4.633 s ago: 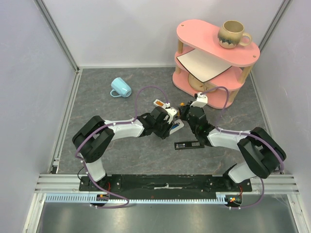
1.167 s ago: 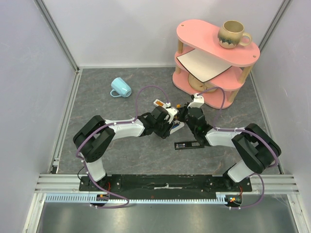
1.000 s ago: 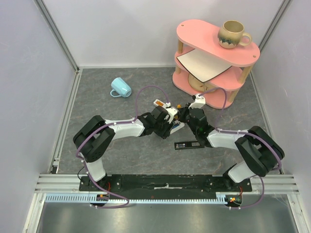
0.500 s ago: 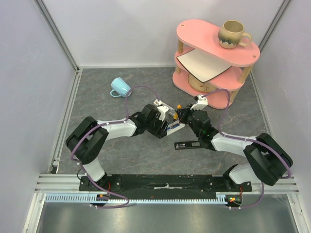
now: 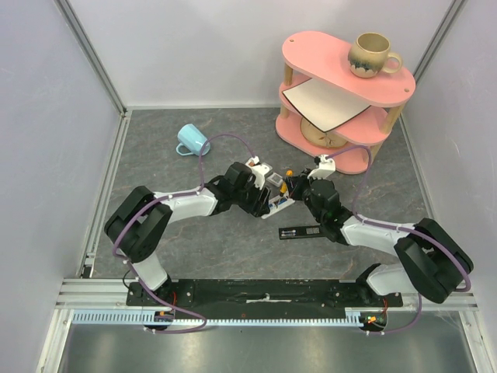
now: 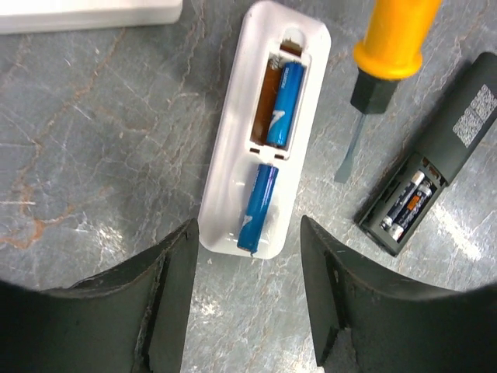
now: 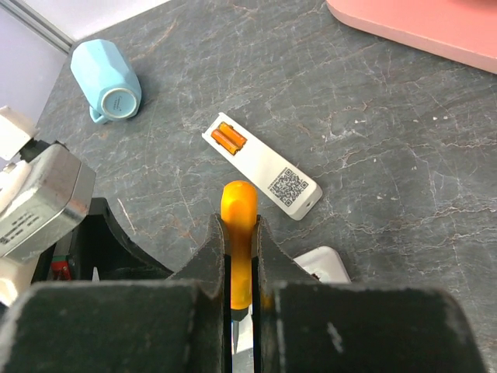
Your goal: Unload the batteries from the remote control
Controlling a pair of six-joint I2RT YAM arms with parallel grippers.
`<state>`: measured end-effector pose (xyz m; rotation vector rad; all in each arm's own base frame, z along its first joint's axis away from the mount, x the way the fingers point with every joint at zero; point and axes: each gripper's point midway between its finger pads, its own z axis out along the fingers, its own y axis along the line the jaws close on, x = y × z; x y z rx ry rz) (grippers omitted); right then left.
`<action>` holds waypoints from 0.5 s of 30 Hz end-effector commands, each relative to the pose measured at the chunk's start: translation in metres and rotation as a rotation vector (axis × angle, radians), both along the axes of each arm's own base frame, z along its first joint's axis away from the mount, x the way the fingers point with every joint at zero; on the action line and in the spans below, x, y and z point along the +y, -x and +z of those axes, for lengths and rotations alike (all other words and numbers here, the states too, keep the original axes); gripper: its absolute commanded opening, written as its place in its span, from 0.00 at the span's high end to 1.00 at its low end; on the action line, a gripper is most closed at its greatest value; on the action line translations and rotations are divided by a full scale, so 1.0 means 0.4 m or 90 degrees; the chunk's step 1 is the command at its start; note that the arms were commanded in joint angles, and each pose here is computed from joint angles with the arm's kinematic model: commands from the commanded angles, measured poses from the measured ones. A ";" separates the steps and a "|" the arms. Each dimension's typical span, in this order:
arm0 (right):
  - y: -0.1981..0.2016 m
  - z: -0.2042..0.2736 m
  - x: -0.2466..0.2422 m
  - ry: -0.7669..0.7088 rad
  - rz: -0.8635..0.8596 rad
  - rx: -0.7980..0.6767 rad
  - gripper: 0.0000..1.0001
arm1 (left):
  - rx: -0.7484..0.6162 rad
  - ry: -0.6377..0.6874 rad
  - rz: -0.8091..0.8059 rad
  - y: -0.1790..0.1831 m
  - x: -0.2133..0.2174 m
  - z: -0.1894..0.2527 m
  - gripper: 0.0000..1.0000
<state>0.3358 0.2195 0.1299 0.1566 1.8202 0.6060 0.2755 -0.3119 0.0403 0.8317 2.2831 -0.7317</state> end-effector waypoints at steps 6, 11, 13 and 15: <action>0.005 0.024 -0.021 -0.008 -0.021 -0.018 1.00 | -0.002 0.029 0.043 -0.068 -0.015 0.021 0.42; 0.007 0.019 -0.023 -0.012 -0.022 -0.016 1.00 | 0.005 0.006 0.057 -0.077 -0.006 -0.001 0.43; 0.009 0.020 -0.022 -0.013 -0.021 -0.016 1.00 | 0.000 0.000 0.066 -0.084 -0.001 0.001 0.43; 0.010 0.022 -0.022 -0.014 -0.020 -0.017 1.00 | -0.005 -0.005 0.077 -0.089 0.009 0.002 0.43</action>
